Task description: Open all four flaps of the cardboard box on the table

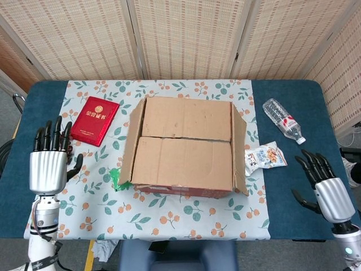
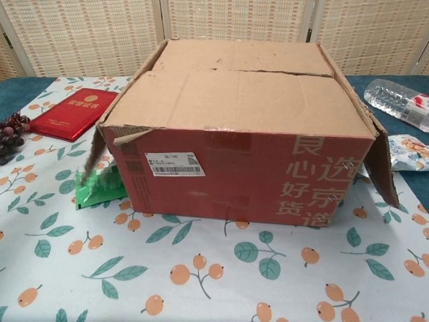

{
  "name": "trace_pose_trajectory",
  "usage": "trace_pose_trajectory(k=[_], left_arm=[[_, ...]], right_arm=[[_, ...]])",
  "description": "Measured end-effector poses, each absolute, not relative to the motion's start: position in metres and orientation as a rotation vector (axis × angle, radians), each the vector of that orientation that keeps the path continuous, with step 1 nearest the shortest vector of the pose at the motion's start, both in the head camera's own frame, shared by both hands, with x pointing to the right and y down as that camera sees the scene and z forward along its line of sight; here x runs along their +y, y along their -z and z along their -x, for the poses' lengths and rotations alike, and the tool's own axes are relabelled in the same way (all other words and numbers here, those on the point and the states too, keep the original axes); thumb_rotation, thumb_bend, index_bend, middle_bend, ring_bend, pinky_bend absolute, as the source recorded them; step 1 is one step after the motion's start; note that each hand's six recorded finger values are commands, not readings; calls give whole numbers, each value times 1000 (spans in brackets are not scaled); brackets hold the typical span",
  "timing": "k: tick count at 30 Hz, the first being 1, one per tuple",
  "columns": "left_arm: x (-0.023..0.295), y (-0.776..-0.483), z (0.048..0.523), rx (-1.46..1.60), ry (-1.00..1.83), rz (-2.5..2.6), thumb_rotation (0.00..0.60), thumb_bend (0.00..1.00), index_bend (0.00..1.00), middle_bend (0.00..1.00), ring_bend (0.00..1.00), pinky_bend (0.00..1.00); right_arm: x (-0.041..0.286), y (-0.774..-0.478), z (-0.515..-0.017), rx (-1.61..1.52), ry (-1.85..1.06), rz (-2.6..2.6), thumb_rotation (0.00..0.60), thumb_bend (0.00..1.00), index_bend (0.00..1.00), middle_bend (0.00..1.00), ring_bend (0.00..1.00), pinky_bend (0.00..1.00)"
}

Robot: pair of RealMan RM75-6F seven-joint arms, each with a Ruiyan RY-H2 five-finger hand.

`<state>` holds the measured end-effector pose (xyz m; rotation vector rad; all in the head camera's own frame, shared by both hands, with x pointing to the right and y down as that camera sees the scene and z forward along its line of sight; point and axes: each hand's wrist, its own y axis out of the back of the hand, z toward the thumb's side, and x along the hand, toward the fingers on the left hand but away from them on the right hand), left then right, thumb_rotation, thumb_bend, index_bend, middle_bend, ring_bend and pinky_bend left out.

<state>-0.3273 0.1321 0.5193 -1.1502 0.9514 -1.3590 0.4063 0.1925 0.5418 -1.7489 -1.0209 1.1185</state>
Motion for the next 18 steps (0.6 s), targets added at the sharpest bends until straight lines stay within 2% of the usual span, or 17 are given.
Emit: trace_pose_trajectory(k=[9, 18], left_arm=[[151, -532, 355, 969, 1397, 1407, 410, 325, 0, 0, 0, 166], [148, -537, 380, 981, 1462, 1592, 414, 324, 0, 15, 35, 157]], right_arm=[[156, -538, -355, -859, -1126, 1810, 600, 385, 0, 0, 0, 0], [92, -533, -291, -730, -1119, 1856, 600, 385, 0, 0, 0, 0]])
